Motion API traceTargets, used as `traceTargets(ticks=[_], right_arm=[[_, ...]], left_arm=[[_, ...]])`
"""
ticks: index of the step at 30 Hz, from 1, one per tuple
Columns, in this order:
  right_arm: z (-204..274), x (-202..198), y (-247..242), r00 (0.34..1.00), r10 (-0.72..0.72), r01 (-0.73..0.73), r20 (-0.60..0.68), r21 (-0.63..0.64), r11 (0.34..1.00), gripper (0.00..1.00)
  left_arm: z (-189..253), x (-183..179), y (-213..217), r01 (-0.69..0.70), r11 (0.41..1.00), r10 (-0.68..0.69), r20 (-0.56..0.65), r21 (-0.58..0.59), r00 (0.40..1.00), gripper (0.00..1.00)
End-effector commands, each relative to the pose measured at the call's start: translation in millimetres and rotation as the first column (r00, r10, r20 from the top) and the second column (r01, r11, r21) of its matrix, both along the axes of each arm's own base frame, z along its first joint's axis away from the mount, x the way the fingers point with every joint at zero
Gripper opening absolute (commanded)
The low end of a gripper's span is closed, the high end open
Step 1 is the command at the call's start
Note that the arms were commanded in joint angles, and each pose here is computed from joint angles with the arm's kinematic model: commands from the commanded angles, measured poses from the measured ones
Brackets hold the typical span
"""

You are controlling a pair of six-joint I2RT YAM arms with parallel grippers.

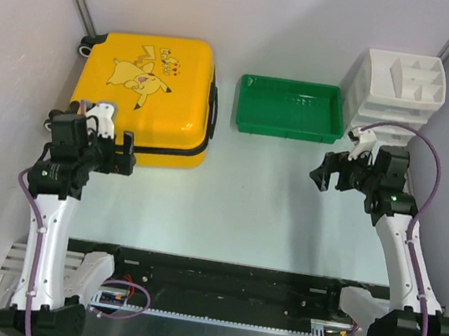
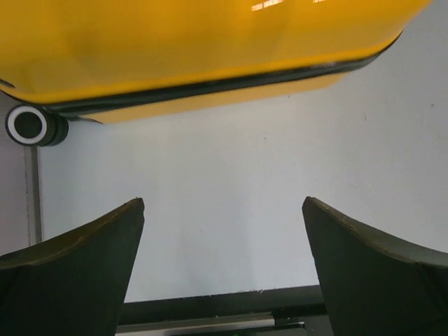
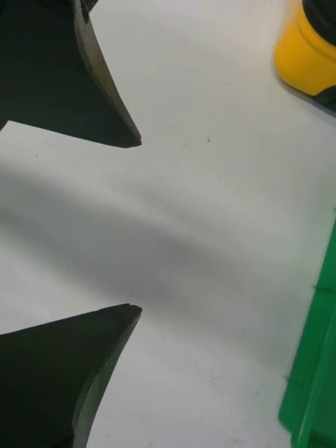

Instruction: Open, take out, and arrange the luggage

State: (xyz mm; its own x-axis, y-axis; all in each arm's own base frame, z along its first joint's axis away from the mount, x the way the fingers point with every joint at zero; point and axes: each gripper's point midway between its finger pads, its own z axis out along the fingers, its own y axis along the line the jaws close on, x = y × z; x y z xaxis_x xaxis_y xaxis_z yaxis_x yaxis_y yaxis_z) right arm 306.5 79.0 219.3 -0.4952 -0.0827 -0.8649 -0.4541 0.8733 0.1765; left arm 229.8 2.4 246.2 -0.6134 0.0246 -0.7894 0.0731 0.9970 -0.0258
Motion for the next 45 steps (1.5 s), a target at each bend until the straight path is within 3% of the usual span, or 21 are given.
traceTargets(ticks=[1, 8, 12, 15, 16, 17, 23, 32, 45], right_arm=[[17.9, 24.4, 27.1, 0.995, 0.058, -0.063, 0.076, 0.064, 0.996, 1.00], [29.6, 81.9, 76.4, 0.995, 0.088, -0.096, 0.055, 0.157, 0.983, 0.98], [39.1, 120.1, 129.6, 0.988, 0.089, -0.102, 0.124, 0.106, 0.989, 0.95], [31.1, 159.7, 152.2, 0.990, 0.005, -0.016, 0.141, 0.079, 0.997, 0.96], [47.9, 170.2, 166.0, 0.982, -0.018, 0.003, 0.186, 0.077, 0.997, 0.96], [24.2, 183.6, 176.0, 0.988, -0.027, 0.019, 0.151, 0.053, 0.998, 0.96], [-1.7, 235.1, 228.2, 0.992, -0.068, 0.055, 0.109, 0.123, 0.991, 0.79], [-38.1, 264.2, 279.8, 0.997, -0.047, 0.033, 0.064, 0.207, 0.978, 0.58], [-56.0, 263.3, 321.4, 0.998, 0.060, -0.068, 0.037, 0.301, 0.951, 0.57]], left_arm=[[36.8, 17.5, -4.7, -0.001, 0.999, 0.005, 0.080, -0.048, 0.997, 1.00], [76.7, 36.5, -8.6, 0.000, 0.996, 0.014, 0.149, -0.092, 0.989, 1.00], [77.8, 45.0, -8.6, -0.024, 0.992, 0.041, 0.134, -0.127, 0.990, 1.00], [72.2, 47.0, -9.6, -0.027, 0.990, 0.043, 0.115, -0.139, 0.992, 1.00], [67.6, 47.1, -9.0, -0.031, 0.990, 0.046, 0.104, -0.139, 0.994, 1.00], [65.2, 47.8, -7.2, -0.038, 0.991, 0.051, 0.099, -0.132, 0.994, 1.00], [54.5, 48.4, 1.9, -0.079, 0.992, 0.087, 0.074, -0.100, 0.993, 1.00], [39.4, 49.7, 6.3, -0.109, 0.990, 0.112, 0.035, -0.093, 0.993, 1.00], [20.3, 57.1, 8.2, -0.110, 0.990, 0.108, -0.027, -0.083, 0.994, 1.00]])
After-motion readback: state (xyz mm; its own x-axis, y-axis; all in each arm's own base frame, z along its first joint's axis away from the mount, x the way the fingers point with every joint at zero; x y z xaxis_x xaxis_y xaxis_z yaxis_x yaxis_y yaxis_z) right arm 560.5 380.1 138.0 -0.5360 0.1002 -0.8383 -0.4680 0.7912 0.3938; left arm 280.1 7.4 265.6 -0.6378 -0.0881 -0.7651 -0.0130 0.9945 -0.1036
